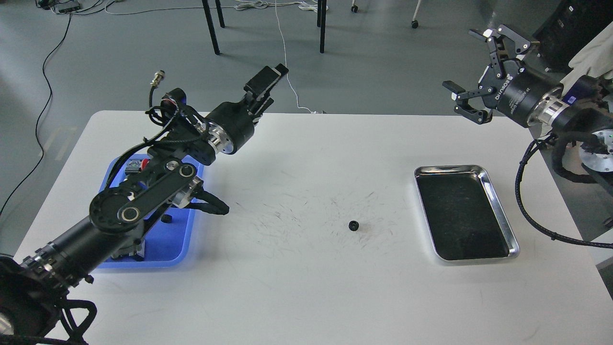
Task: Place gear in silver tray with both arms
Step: 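Retract the left arm and reach the right gripper toward the gear, then lower the right gripper and grasp the black gear on the table, then carry the gear into the silver tray and open the right gripper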
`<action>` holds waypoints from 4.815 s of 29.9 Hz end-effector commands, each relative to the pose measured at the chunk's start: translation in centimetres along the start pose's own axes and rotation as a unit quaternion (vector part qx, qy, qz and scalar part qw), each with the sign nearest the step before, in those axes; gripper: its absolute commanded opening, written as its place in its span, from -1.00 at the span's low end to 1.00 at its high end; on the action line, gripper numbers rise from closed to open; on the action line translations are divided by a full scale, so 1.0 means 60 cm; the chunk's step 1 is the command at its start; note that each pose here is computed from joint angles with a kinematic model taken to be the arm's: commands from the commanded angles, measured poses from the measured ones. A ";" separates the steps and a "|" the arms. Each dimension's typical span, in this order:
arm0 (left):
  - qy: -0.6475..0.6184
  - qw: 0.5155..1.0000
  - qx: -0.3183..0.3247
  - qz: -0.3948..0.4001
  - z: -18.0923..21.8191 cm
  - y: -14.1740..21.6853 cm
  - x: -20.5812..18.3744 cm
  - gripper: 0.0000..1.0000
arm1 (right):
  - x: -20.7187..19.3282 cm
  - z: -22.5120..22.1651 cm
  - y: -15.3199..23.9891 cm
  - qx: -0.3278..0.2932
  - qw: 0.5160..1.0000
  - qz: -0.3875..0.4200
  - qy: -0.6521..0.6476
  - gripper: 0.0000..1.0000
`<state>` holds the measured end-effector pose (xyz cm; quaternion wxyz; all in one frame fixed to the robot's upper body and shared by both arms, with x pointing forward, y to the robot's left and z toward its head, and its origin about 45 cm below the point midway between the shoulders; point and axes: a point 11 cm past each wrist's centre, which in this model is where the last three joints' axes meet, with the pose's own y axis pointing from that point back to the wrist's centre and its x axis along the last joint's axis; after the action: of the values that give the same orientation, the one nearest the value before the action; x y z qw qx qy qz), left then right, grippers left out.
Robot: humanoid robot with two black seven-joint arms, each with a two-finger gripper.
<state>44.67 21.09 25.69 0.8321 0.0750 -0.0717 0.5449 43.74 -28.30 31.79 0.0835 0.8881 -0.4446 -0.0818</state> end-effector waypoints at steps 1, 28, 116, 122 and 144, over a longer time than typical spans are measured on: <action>0.054 0.998 0.013 0.038 -0.004 0.022 0.069 0.96 | -0.051 -0.005 -0.020 -0.071 0.986 -0.048 0.145 0.98; 0.100 0.993 0.036 0.056 -0.041 0.055 0.105 0.96 | -0.293 0.193 -0.130 -0.360 0.692 -0.333 0.531 0.98; 0.098 0.993 0.027 0.068 -0.061 0.068 0.110 0.96 | 0.029 0.173 0.006 -0.425 0.751 -0.136 0.486 -0.97; 0.096 0.992 0.030 0.070 -0.064 0.070 0.113 0.96 | 0.037 0.234 0.020 -0.438 0.757 -0.130 0.467 -0.97; 0.096 0.992 0.035 0.074 -0.071 0.072 0.116 0.96 | 0.034 0.280 0.022 -0.450 0.759 -0.132 0.452 0.73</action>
<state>43.60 29.85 23.13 0.7896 0.0458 0.0222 0.6115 40.02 -32.35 15.35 0.6578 0.7285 -0.1431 0.1269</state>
